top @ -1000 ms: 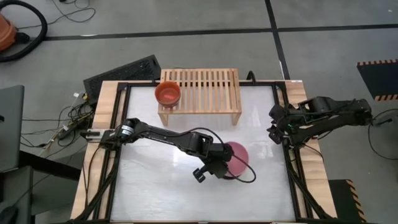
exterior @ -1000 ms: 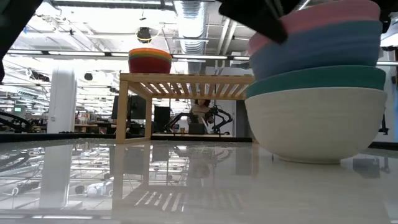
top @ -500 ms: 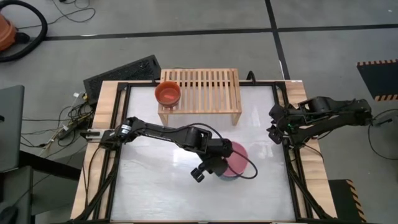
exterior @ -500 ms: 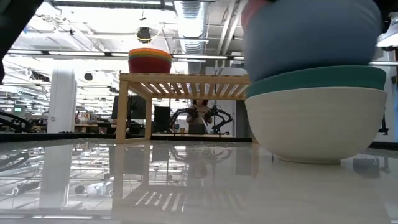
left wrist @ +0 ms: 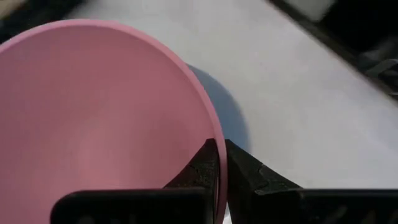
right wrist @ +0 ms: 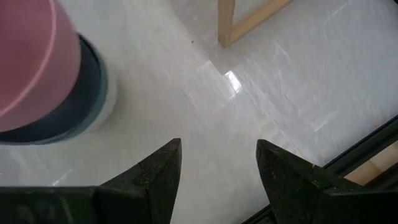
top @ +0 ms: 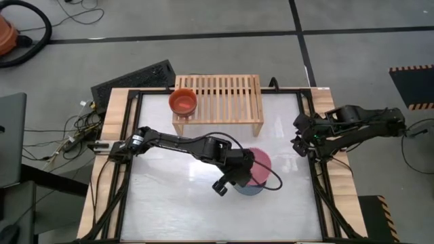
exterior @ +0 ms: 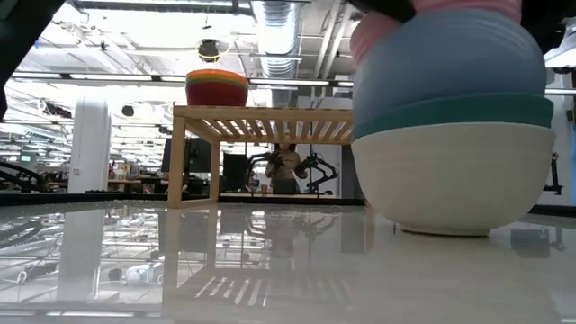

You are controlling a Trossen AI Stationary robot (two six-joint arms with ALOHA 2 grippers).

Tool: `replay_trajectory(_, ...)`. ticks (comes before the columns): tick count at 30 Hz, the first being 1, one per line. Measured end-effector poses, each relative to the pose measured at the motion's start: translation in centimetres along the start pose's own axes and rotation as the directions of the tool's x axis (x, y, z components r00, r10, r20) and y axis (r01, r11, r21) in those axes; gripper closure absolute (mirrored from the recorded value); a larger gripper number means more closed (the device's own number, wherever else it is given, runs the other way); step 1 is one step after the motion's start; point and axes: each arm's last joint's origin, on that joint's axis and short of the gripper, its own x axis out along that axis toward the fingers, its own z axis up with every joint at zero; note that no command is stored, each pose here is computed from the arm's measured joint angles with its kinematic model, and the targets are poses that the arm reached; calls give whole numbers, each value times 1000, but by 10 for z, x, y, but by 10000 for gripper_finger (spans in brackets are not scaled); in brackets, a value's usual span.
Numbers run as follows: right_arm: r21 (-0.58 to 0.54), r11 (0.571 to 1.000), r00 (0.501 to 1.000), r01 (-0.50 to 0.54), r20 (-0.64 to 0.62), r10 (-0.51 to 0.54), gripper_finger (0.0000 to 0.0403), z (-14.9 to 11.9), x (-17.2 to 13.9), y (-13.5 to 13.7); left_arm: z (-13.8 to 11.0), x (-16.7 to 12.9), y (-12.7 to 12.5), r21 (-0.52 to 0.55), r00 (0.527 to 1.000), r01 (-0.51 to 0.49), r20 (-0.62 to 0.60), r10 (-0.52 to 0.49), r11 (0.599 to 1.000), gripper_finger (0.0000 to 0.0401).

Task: Place and stack bowls onto a shelf
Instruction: Put the light red bowl on the shelf

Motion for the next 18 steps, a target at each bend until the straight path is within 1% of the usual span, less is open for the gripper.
replay_trajectory(3,0,1000,1000,0,0,0,168,0,0,0,3,-8,3,-6,997,-74,-24,73,997,401)
replay_trajectory(8,0,1000,1000,0,0,0,168,0,0,0,11,-22,7,-26,992,-122,2,123,992,401)
replay_trajectory(11,0,1000,1000,-1,0,1,168,0,0,0,12,-27,8,-37,983,-180,-32,179,983,401)
replay_trajectory(15,0,1000,1000,-1,0,1,168,0,0,0,12,-44,14,-41,958,-284,-57,282,958,401)
replay_trajectory(18,0,1000,1000,5,5,-5,168,0,0,0,6,-62,28,-87,927,-372,-78,366,924,401)
